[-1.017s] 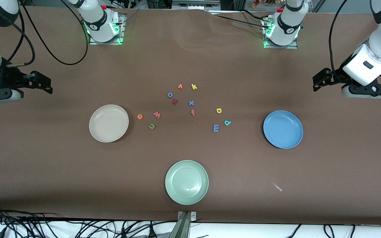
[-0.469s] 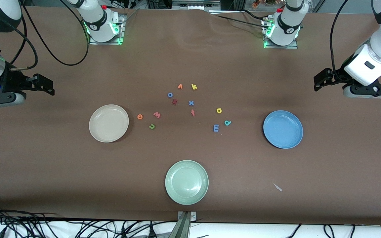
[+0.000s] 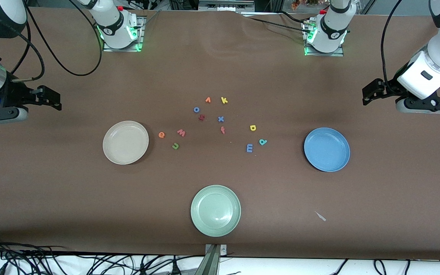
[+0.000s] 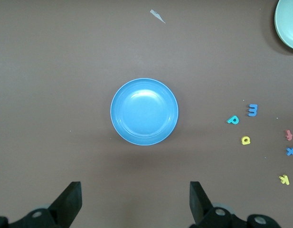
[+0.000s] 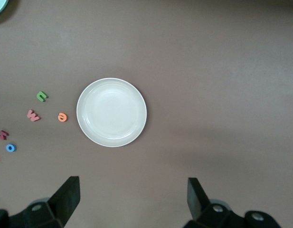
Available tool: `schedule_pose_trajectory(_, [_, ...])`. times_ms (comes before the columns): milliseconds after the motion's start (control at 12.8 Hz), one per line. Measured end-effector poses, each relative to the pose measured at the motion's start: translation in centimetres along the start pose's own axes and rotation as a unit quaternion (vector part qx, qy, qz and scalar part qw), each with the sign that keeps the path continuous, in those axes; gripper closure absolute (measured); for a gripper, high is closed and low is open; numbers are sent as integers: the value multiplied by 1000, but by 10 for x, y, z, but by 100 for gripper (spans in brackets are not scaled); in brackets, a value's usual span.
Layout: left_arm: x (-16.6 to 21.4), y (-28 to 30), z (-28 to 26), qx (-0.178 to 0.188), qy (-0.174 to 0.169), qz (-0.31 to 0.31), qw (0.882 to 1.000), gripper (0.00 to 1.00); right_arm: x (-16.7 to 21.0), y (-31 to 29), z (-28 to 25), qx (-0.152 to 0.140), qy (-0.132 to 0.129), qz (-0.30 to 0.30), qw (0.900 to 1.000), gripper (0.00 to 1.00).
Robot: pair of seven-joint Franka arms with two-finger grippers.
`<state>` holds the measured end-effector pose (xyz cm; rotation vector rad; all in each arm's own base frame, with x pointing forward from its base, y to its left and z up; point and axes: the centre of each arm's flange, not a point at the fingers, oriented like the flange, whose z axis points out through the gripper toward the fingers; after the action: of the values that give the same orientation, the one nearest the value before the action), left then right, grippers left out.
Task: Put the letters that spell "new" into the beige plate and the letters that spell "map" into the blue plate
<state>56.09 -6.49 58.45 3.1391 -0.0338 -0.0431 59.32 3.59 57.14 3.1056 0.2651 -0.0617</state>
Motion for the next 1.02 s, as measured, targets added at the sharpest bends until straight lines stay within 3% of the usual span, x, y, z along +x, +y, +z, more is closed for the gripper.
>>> schedule_pose_trajectory(626, [-1,9,-7,0,5,8,1000,0,9,-24,18,0,-15,-17,1000,0])
schedule_pose_trajectory(1017, [-4,23,-4,1,-9,22,1000,0,25,-60,43,11,-18,31,999,0])
